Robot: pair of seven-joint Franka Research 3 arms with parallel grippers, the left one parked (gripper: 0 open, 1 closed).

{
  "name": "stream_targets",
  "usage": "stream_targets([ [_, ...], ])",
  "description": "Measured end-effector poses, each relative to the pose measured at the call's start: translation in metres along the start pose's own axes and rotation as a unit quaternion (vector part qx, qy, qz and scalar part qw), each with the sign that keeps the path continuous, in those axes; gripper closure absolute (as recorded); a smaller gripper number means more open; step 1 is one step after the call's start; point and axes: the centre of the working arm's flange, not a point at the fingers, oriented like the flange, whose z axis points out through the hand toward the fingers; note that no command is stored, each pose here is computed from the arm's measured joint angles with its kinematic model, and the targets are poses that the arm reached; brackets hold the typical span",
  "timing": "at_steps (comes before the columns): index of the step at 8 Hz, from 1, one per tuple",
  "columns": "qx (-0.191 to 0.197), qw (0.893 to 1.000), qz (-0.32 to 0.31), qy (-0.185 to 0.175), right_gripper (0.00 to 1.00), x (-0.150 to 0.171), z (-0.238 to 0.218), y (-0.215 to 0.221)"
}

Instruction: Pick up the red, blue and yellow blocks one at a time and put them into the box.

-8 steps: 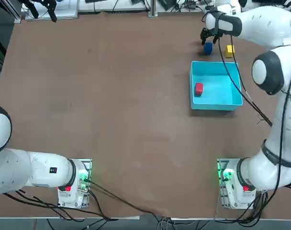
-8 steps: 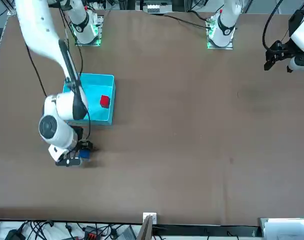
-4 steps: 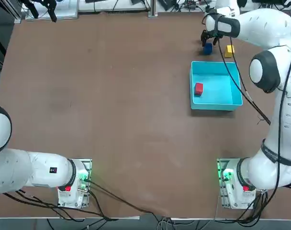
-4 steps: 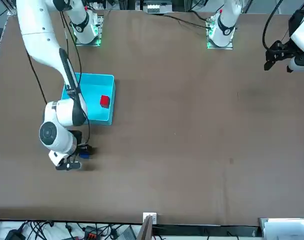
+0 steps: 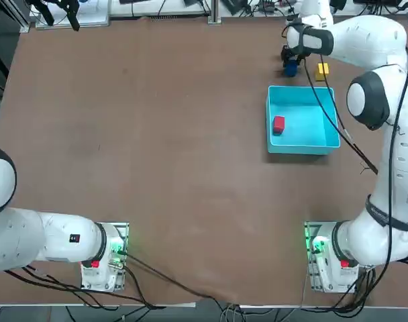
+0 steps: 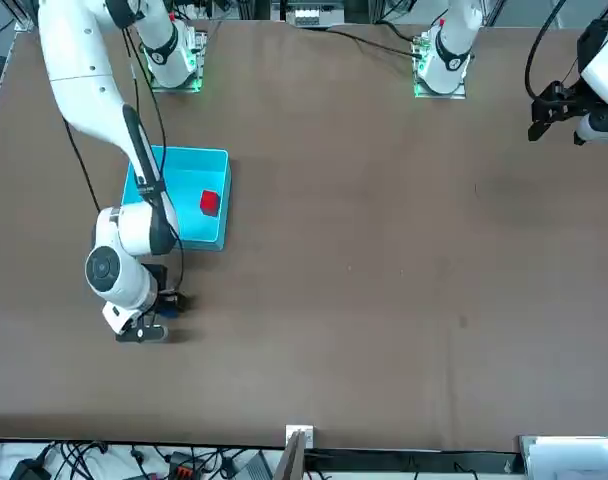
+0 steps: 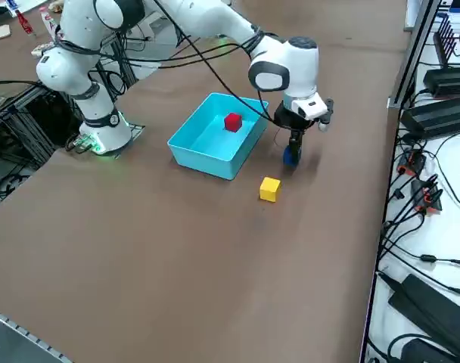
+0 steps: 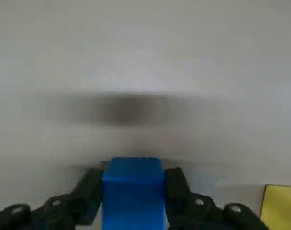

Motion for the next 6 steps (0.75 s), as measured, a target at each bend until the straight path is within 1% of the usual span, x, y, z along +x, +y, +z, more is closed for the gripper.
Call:
stream_targets([
  [1,0.000,1.000,-0.001,0.003,0.31,0.002,-0.006,-0.001],
  [2,0.000,1.000,-0.001,-0.005,0.31,0.002,-0.021,-0.002],
  [3,-0.001,1.000,-0.001,-0.026,0.31,-0.002,-0.050,-0.003],
  [4,-0.001,0.999,-0.002,-0.049,0.31,-0.009,-0.090,-0.003],
  [5,0.000,0.998,-0.005,-0.065,0.31,-0.021,-0.132,-0.005],
  [6,0.001,0.997,-0.009,-0.074,0.31,-0.039,-0.163,-0.008],
])
